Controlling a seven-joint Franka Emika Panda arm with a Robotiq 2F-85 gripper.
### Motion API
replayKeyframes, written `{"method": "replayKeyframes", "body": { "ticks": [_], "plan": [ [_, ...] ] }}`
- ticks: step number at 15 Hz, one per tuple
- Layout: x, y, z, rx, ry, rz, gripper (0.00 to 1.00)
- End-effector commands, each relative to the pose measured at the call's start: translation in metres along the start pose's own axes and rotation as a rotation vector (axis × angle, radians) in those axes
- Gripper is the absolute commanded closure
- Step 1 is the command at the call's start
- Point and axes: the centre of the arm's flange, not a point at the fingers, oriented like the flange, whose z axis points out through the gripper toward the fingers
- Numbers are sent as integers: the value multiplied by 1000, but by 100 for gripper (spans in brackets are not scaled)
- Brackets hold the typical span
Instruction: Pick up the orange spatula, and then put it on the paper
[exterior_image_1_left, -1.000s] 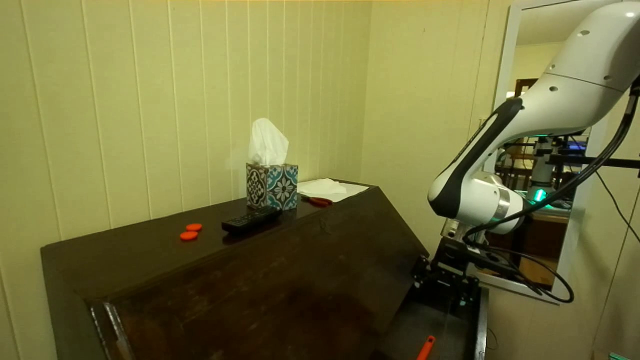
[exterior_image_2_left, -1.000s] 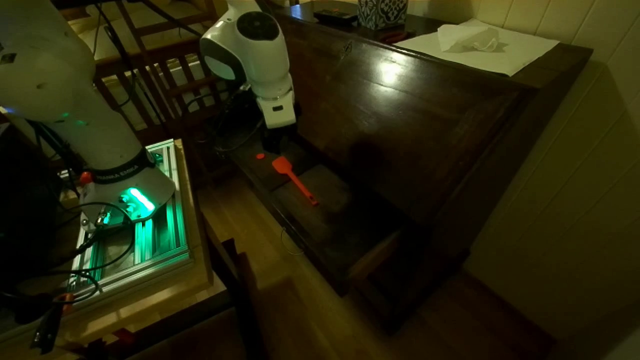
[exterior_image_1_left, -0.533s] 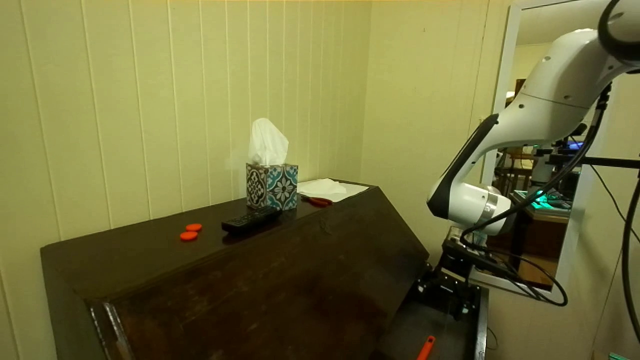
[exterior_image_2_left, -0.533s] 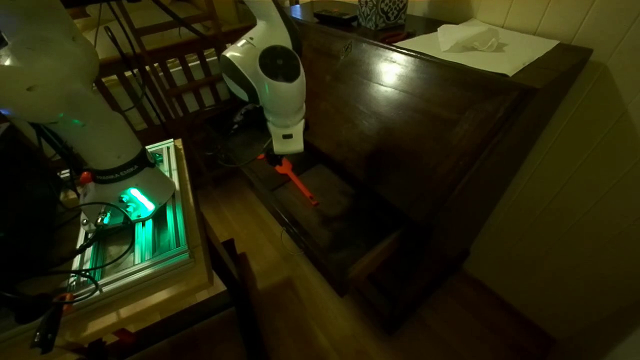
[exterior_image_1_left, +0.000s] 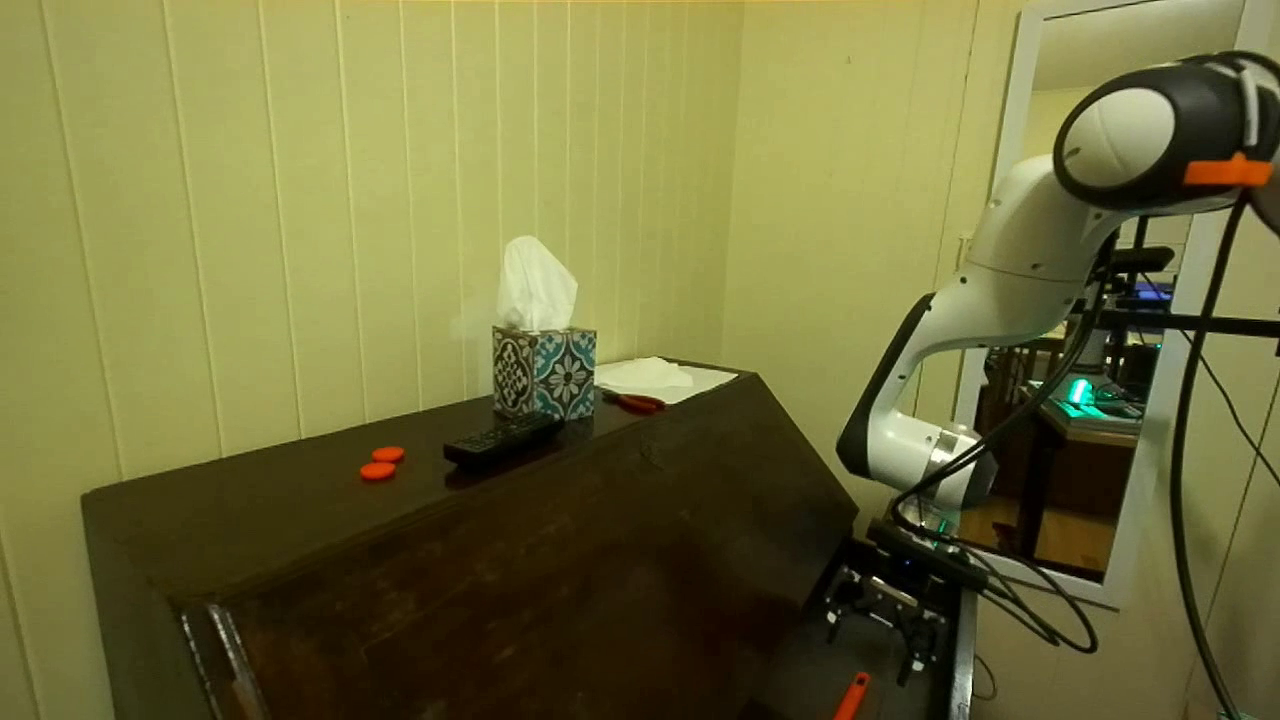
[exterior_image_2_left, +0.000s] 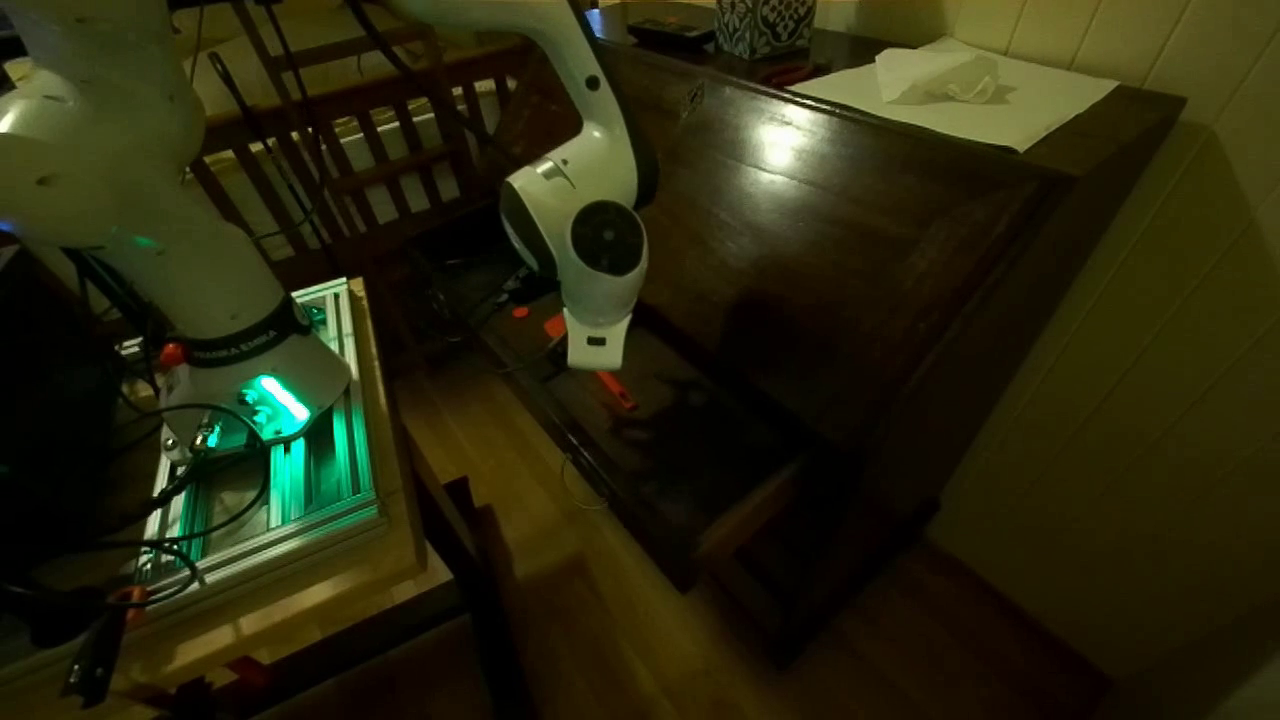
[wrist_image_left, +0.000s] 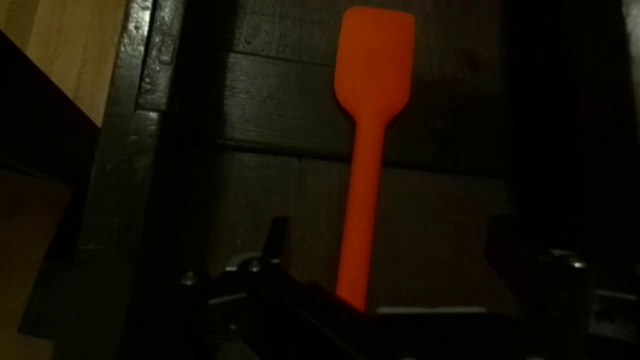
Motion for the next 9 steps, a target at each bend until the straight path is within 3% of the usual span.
{"method": "replayKeyframes", "body": {
  "ticks": [1, 9],
  "plan": [
    [19, -21, 27, -20, -30, 34, 0],
    [34, -37, 56, -71, -64, 98, 0]
  ]
}}
